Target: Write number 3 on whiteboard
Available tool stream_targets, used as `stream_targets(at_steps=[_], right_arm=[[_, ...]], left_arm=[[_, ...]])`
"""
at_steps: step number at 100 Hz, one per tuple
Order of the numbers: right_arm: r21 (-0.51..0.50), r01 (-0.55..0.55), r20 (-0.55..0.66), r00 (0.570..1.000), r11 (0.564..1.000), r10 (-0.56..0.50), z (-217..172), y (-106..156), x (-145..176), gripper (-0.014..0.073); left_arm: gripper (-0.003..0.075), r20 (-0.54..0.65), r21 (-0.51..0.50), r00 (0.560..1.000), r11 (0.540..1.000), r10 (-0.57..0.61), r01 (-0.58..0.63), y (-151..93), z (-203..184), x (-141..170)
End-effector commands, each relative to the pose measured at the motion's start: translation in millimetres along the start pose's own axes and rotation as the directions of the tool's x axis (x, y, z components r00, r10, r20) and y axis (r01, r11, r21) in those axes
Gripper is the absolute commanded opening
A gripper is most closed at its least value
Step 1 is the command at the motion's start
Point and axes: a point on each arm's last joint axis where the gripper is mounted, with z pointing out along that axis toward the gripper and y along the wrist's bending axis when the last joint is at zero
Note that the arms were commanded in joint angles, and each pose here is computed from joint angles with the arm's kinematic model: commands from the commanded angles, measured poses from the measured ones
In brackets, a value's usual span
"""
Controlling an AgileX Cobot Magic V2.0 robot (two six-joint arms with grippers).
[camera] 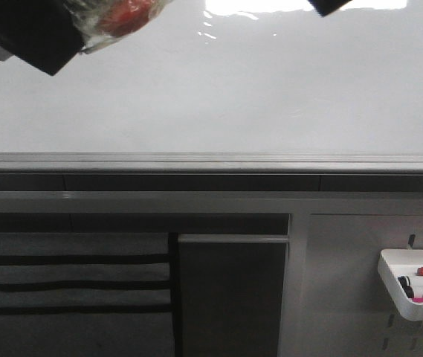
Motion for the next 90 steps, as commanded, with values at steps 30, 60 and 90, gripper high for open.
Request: stream_targets(at_steps=[30,60,90], right_arm=[[0.023,0.239,0.147,0.960,0.971,-0.239,8.1,23.7,-32.9,0.0406],[0.059,0.300,0.179,0.935,0.952,-0.305,12.0,29.4,-40.0,0.0399],[0.043,0.292,0.165,0.941,0.956,-0.295,18.3,26.2,-38.9,0.0249]], left_arm=[[-0.0020,0.098,0.006,0.991,0.995,0.094,-0.095,-12.0,-8.7,-18.9],[-0.0020,0.098,0.006,0.991,0.995,0.094,-0.095,-12.0,-8.7,-18.9],[-0.0020,0.098,0.006,0.991,0.995,0.094,-0.095,-12.0,-8.7,-18.9]])
